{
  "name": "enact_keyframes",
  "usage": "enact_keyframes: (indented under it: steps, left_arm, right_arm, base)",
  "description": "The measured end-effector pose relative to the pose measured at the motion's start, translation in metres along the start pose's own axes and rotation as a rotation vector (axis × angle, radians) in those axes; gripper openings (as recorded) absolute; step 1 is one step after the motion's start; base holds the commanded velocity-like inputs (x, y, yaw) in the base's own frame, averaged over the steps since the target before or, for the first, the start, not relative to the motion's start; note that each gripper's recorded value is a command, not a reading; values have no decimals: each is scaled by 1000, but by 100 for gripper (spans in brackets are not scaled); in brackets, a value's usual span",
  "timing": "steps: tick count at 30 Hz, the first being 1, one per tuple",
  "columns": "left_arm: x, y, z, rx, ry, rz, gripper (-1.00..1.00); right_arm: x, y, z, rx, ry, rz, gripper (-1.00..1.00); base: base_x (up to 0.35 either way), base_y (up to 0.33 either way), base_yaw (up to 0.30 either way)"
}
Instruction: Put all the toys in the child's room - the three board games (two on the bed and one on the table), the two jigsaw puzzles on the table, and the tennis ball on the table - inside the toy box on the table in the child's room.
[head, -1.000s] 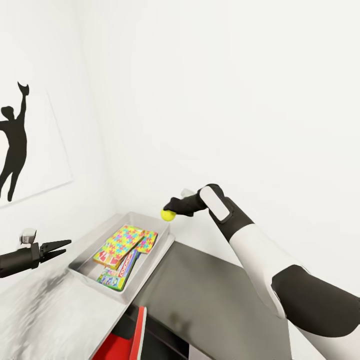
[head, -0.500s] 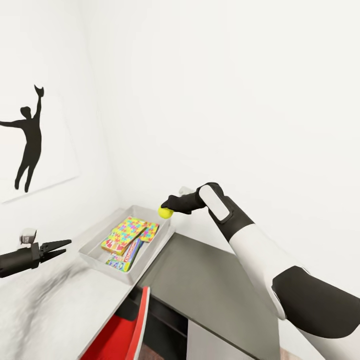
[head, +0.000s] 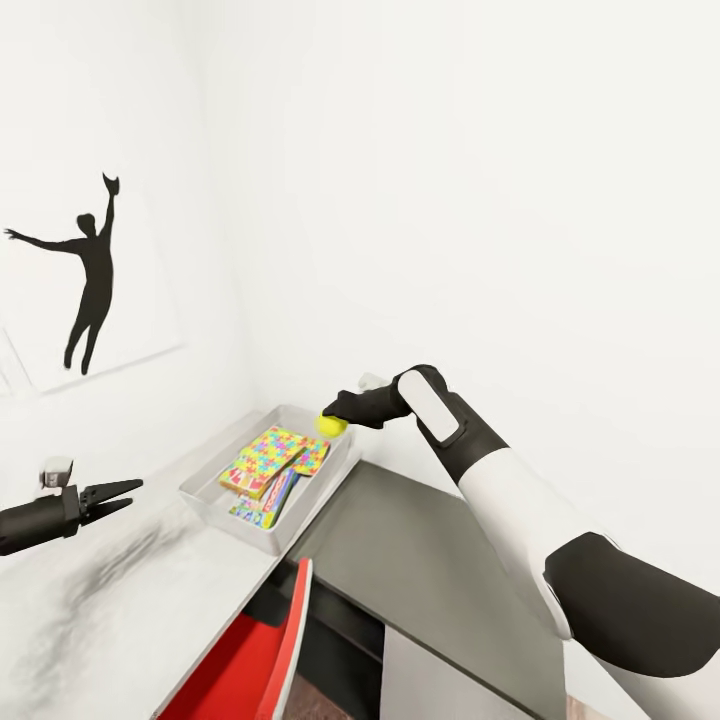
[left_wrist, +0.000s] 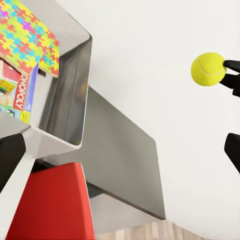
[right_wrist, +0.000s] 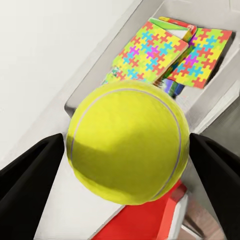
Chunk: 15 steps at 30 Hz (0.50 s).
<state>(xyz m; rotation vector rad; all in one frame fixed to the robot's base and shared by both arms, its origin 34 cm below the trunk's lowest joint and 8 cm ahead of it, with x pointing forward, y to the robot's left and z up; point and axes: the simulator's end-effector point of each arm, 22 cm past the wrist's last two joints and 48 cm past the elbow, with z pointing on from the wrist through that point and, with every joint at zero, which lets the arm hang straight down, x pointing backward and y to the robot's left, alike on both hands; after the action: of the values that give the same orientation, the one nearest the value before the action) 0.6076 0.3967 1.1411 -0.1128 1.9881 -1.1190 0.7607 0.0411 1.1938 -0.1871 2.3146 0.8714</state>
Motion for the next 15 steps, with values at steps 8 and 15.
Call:
enact_keyframes:
  steps: [8,15]
  left_arm:
    - [0,0,0,0,0,0,100]
    - [0,0,0,0,0,0,100]
  right_arm:
    - [-1,0,0,1,-1,-1,-100]
    - [-1,1,-1,-3,-2,-3,-100]
  base:
    - [-79,0,284]
    - [-40,0,142]
